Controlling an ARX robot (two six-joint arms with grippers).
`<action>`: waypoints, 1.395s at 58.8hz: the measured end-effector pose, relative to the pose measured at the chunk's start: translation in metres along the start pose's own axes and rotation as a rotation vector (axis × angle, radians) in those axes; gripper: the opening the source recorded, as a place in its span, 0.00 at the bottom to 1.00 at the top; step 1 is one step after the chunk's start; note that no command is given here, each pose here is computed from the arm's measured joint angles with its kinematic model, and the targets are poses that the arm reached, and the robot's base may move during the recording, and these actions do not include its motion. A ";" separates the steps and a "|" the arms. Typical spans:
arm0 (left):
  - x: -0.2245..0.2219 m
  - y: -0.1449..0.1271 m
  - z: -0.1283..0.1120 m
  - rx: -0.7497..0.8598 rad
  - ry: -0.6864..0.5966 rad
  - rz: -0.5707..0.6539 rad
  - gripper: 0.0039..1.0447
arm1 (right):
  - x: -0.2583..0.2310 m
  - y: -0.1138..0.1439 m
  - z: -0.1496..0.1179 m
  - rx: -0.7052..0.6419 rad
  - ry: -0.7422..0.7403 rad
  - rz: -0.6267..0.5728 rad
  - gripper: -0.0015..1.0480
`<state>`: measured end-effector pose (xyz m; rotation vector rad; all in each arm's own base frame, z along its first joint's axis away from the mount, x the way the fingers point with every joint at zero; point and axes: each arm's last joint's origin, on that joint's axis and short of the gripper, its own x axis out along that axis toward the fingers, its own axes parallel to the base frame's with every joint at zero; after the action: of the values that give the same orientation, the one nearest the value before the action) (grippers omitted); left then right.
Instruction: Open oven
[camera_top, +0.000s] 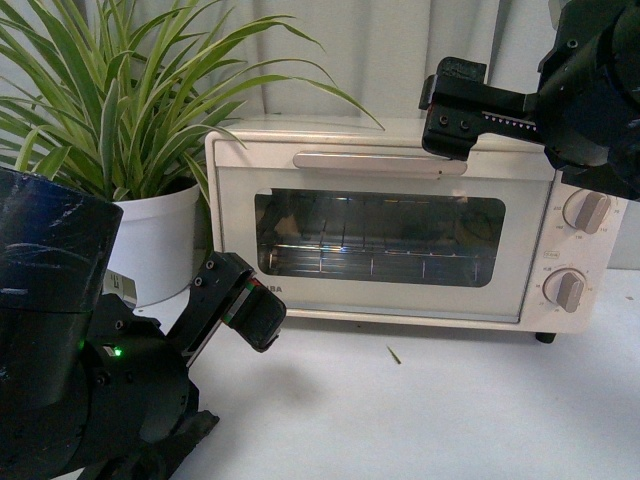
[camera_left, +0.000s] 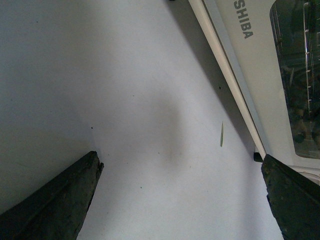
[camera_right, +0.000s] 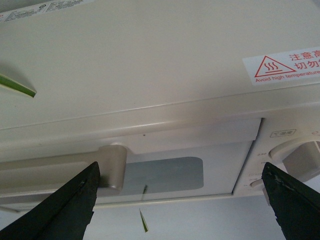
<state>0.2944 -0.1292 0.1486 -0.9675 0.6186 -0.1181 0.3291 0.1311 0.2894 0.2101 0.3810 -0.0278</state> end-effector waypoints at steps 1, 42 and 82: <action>0.000 0.000 0.000 0.000 0.000 0.000 0.94 | 0.000 0.000 0.000 0.000 0.000 0.000 0.91; 0.000 -0.002 -0.003 0.004 0.004 -0.002 0.94 | -0.018 -0.003 -0.022 -0.066 0.123 0.111 0.91; -0.001 0.001 -0.003 0.009 -0.015 0.023 0.94 | -0.051 -0.043 -0.084 -0.046 0.230 0.246 0.91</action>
<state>0.2918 -0.1308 0.1469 -0.9516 0.6151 -0.0926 0.2480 0.1057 0.2234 0.2145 0.5817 0.2488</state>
